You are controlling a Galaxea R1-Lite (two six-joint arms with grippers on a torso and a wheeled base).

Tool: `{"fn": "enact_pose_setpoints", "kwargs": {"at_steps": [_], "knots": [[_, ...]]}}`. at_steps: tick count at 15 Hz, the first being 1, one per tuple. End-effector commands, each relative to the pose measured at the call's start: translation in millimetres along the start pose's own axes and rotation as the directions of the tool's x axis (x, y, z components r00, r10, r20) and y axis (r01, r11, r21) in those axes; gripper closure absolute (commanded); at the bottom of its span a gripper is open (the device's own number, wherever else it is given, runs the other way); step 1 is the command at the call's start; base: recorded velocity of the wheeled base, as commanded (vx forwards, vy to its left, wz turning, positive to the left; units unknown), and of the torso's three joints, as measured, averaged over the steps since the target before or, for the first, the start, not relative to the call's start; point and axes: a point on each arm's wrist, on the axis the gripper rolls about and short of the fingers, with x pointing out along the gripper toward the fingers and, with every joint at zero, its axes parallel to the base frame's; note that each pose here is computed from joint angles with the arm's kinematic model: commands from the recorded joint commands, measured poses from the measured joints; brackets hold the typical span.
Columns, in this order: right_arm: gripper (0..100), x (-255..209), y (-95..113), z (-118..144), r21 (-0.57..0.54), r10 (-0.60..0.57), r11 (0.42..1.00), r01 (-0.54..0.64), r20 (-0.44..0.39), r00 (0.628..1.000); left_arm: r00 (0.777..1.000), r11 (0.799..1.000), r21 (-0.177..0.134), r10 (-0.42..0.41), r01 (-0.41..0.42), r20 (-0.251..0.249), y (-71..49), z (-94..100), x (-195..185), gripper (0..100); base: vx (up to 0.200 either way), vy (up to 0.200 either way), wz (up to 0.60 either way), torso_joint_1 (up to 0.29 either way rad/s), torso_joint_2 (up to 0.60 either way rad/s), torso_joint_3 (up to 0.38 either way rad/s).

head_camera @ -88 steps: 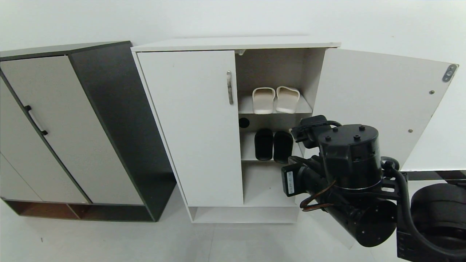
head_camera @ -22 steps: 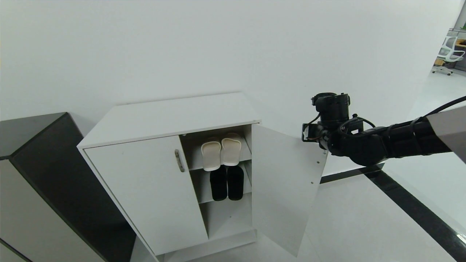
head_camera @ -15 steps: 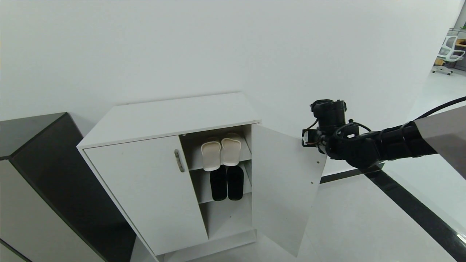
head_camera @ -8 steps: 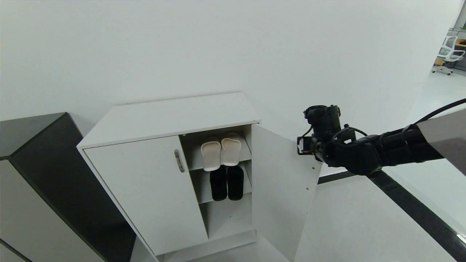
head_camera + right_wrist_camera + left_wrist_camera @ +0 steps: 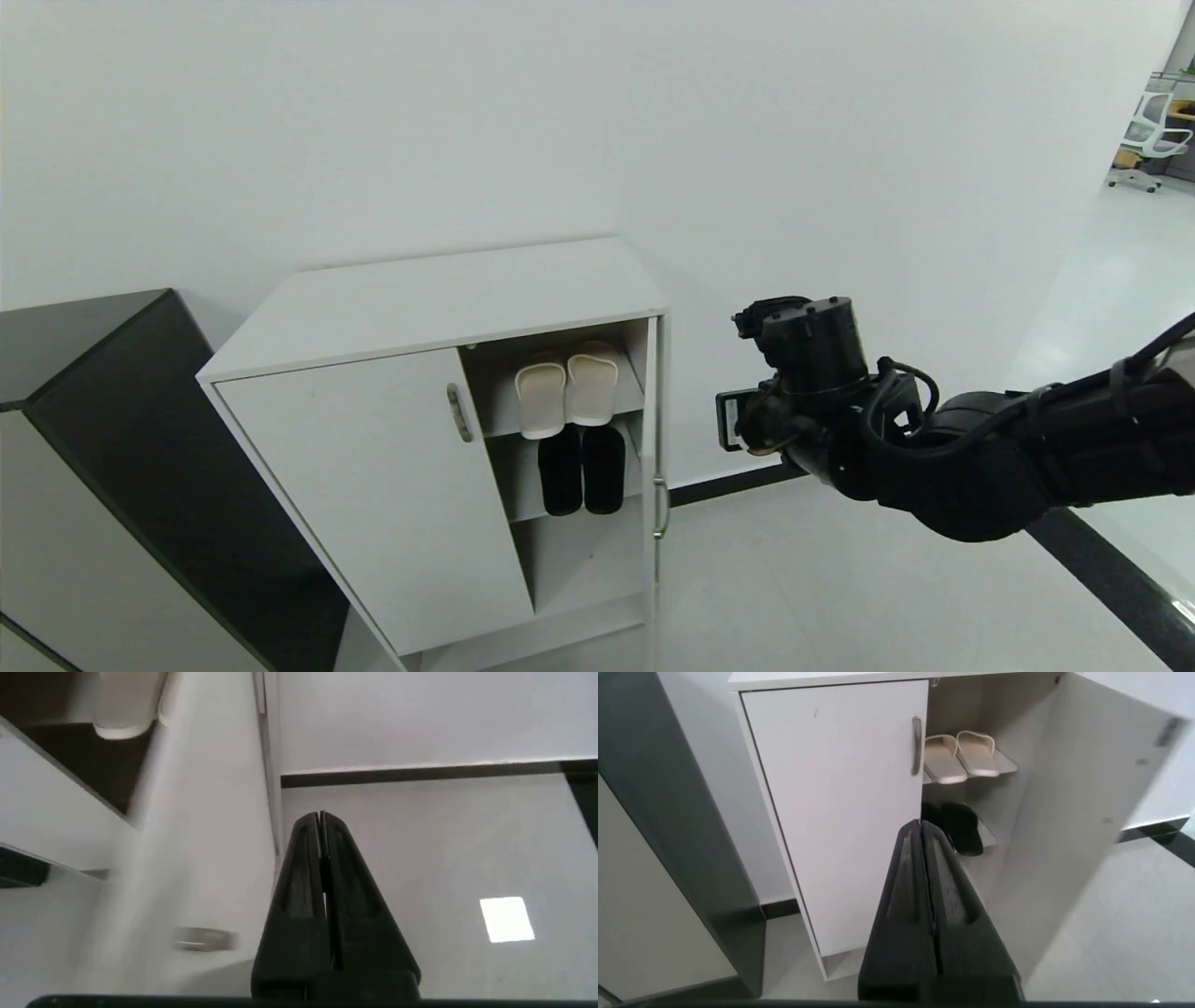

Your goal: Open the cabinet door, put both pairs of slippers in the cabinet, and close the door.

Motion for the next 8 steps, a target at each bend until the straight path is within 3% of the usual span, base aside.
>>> {"fn": "enact_pose_setpoints", "kwargs": {"at_steps": [1, 8], "knots": [[100, -8.1, -3.4, -6.9, -0.041, 0.025, 0.999, -0.025, 0.014, 1.000, 1.000, 1.000, 0.000, 0.002, -0.002, -0.001, 0.0, 0.0, 0.1, 100, 0.000, 0.000, 0.00, 0.000, 0.00, 0.000], [100, -12.8, 3.5, -20.0, -0.100, 0.130, 0.987, -0.124, 0.052, 0.990, 1.000, 1.000, -0.002, 0.002, -0.002, -0.001, 0.0, 0.0, 0.1, 100, 0.000, 0.000, 0.00, 0.000, 0.00, 0.000]]}}
